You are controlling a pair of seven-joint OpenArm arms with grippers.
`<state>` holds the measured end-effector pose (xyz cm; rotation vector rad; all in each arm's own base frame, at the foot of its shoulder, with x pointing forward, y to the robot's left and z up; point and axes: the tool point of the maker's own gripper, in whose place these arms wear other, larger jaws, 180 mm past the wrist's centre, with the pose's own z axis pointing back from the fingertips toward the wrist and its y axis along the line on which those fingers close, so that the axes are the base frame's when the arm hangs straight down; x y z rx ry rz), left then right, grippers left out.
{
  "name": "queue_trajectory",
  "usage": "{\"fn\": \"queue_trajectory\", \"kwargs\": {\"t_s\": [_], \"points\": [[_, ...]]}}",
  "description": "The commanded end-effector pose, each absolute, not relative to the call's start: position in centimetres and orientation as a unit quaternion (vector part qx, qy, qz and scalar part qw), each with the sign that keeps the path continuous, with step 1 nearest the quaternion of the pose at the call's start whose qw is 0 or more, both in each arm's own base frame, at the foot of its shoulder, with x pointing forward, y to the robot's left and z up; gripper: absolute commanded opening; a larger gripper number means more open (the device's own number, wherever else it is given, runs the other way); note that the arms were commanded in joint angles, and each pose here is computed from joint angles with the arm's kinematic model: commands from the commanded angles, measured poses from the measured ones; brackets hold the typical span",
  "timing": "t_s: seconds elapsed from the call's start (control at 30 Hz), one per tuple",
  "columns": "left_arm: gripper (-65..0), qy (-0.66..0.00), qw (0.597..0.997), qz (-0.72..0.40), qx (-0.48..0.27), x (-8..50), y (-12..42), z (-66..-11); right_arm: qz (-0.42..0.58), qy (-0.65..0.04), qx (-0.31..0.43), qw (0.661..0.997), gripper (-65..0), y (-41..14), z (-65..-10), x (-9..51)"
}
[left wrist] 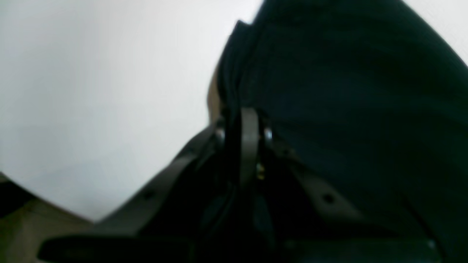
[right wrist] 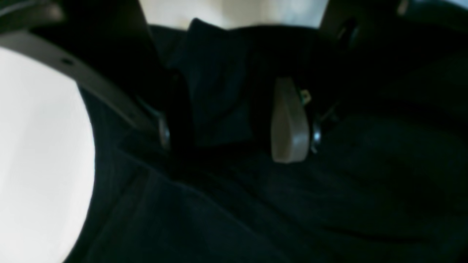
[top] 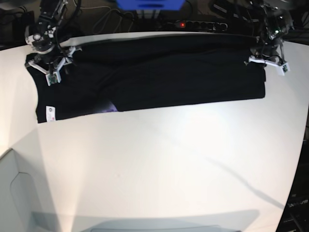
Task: Fold the T-shirt properly
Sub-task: 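Adjust grip on the folded edges with both grippers, then carry the shirt end held by the left gripper over toward the right gripper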
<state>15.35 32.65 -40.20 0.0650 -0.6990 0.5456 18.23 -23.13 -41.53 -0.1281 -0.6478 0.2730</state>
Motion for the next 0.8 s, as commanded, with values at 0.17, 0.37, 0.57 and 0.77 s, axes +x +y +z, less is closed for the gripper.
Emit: {"fn": "queue_trajectory", "kwargs": {"t_s": [0.17, 0.37, 0.57, 0.77], "points": [[-65.0, -0.406, 0.889, 0.210, 0.034, 17.3, 31.2, -34.7, 0.140, -0.301, -0.057, 0.942, -30.7, -23.7, -42.7, 18.2], [-65.0, -0.434, 0.878, 0.201, 0.004, 18.4, 28.1, -32.9, 0.138, -0.298, -0.055, 0.943, -30.7, -23.8, -43.0, 18.3], [-65.0, -0.412, 0.896, 0.150, -0.069, 19.4, 21.5, -34.7, 0.138, -0.307, -0.055, 0.940, -30.7, -23.6, -42.7, 19.2], [-65.0, -0.395, 0.900, 0.090, -0.162, 20.5, 13.4, -35.3, 0.137, -0.309, -0.054, 0.940, -30.7, -23.6, -42.7, 19.3]]}}
